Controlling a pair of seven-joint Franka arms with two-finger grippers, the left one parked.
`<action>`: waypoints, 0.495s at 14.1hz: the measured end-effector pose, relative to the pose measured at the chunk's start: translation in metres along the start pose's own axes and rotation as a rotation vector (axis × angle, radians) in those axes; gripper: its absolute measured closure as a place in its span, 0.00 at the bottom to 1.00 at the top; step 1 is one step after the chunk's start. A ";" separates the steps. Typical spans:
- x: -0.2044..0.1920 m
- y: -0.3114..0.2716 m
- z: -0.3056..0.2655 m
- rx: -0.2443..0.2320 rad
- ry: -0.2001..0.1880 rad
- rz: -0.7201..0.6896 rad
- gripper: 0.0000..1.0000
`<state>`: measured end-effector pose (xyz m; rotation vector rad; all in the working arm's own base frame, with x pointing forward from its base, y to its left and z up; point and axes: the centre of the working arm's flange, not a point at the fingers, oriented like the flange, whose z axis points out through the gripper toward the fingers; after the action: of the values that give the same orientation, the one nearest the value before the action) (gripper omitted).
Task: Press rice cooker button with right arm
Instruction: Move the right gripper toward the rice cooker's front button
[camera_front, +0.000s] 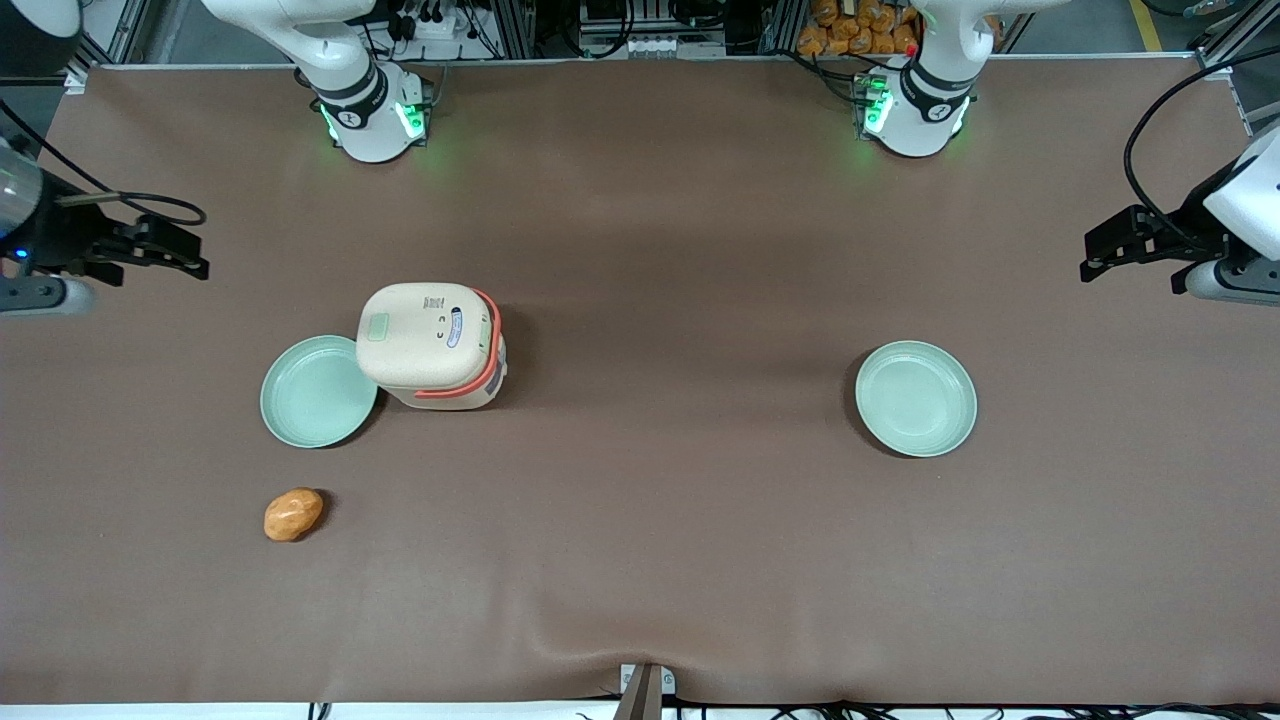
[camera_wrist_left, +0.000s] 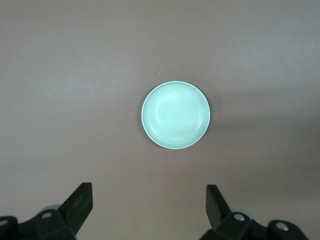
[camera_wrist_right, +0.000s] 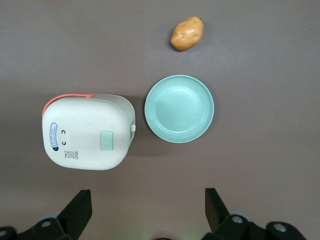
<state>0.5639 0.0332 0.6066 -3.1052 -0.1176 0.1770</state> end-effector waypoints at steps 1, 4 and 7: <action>0.004 -0.010 0.003 -0.002 0.007 -0.017 0.00; 0.017 -0.029 0.025 -0.007 -0.009 -0.050 0.00; 0.029 -0.040 0.061 -0.011 -0.065 -0.066 0.07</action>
<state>0.5828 0.0769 0.5443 -3.1021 -0.2238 0.2765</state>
